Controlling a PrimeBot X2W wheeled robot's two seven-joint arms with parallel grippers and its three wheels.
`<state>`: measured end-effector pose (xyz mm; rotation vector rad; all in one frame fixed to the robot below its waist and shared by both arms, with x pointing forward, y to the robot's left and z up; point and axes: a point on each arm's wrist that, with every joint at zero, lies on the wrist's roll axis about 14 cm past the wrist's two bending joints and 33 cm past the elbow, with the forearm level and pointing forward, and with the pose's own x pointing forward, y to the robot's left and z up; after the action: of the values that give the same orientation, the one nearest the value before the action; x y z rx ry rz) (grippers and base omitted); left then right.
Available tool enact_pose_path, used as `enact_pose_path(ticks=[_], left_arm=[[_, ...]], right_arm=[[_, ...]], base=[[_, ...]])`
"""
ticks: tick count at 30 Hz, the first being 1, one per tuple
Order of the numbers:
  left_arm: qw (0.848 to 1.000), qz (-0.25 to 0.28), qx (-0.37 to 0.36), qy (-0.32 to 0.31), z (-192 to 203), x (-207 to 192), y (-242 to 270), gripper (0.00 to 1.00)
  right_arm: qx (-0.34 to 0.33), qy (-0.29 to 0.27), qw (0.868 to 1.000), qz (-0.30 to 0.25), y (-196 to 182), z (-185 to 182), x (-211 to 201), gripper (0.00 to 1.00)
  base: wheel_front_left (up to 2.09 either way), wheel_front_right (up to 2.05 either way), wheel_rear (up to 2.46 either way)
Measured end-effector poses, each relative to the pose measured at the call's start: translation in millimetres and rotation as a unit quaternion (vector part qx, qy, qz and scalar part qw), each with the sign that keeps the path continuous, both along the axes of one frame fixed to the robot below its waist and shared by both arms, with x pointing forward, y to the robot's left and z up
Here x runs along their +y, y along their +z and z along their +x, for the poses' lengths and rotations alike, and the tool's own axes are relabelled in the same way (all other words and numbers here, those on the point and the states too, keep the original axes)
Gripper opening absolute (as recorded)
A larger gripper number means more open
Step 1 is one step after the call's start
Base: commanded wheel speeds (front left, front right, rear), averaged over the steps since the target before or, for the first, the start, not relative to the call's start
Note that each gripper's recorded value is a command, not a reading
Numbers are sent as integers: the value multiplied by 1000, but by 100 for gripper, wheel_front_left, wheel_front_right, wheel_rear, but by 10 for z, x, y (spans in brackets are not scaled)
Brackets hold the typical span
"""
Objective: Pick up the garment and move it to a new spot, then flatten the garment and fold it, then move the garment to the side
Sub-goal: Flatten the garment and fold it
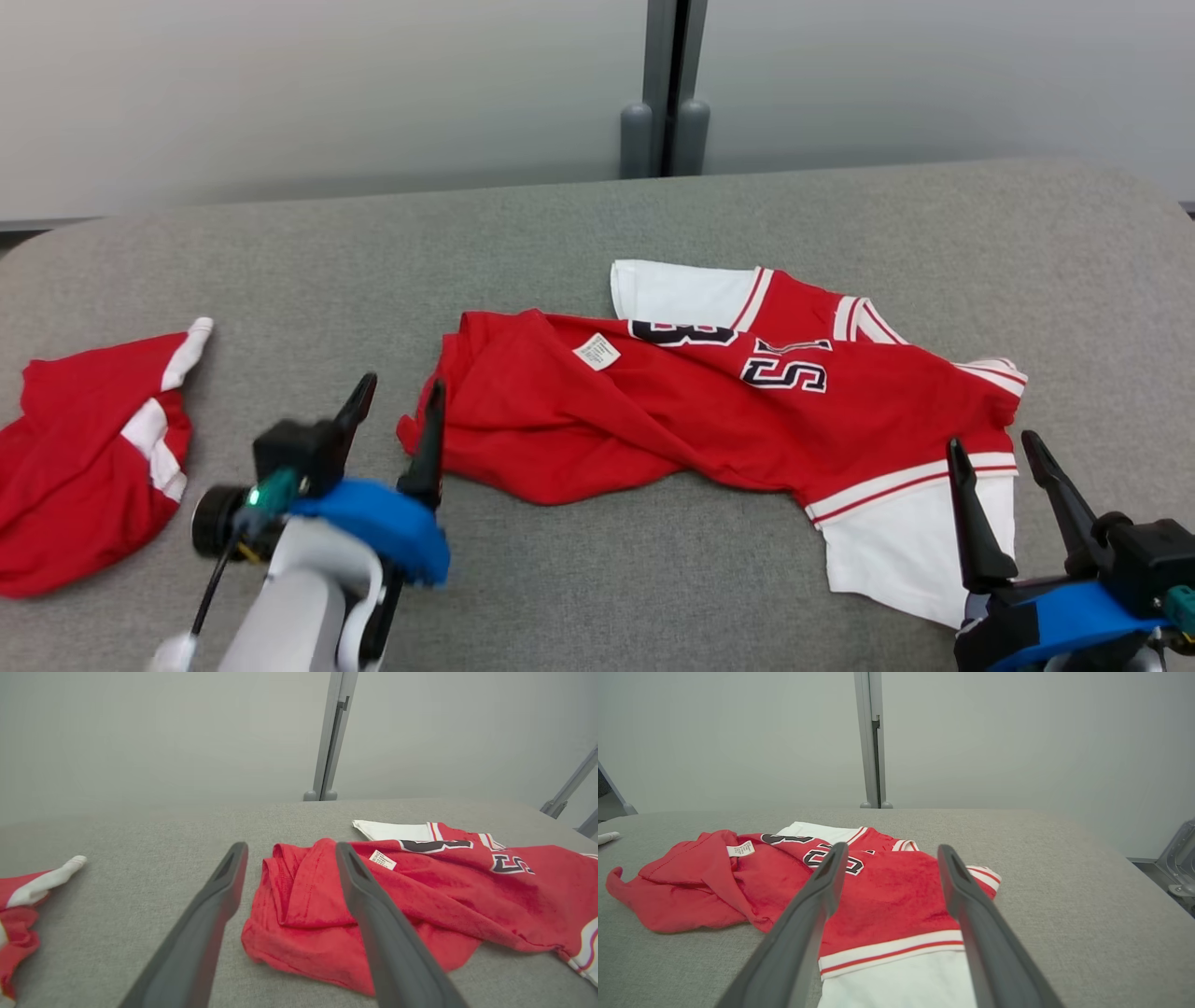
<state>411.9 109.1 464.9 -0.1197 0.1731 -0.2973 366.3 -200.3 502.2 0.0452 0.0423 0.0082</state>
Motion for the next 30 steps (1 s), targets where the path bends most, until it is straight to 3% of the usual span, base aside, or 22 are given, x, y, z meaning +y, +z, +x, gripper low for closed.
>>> enact_pose_path(ticks=[7, 15, 21, 30], left_arm=[[996, 8, 86, -21, 527, -358, -122, 100], [981, 7, 191, -35, 834, -692, -419, 100], [974, 31, 222, -43, 985, -815, -560, 100], [950, 82, 295, -55, 954, -780, -914, 100]], right_arm=[[15, 5, 1000, 7, -123, 97, 44, 100], [27, 0, 999, 23, -252, 152, 35, 100], [37, -6, 999, 28, -358, 154, 9, 100], [41, -16, 998, 35, -448, 152, -43, 100]], base=[[0, 0, 0], [0, 0, 0], [0, 0, 0], [0, 0, 0]])
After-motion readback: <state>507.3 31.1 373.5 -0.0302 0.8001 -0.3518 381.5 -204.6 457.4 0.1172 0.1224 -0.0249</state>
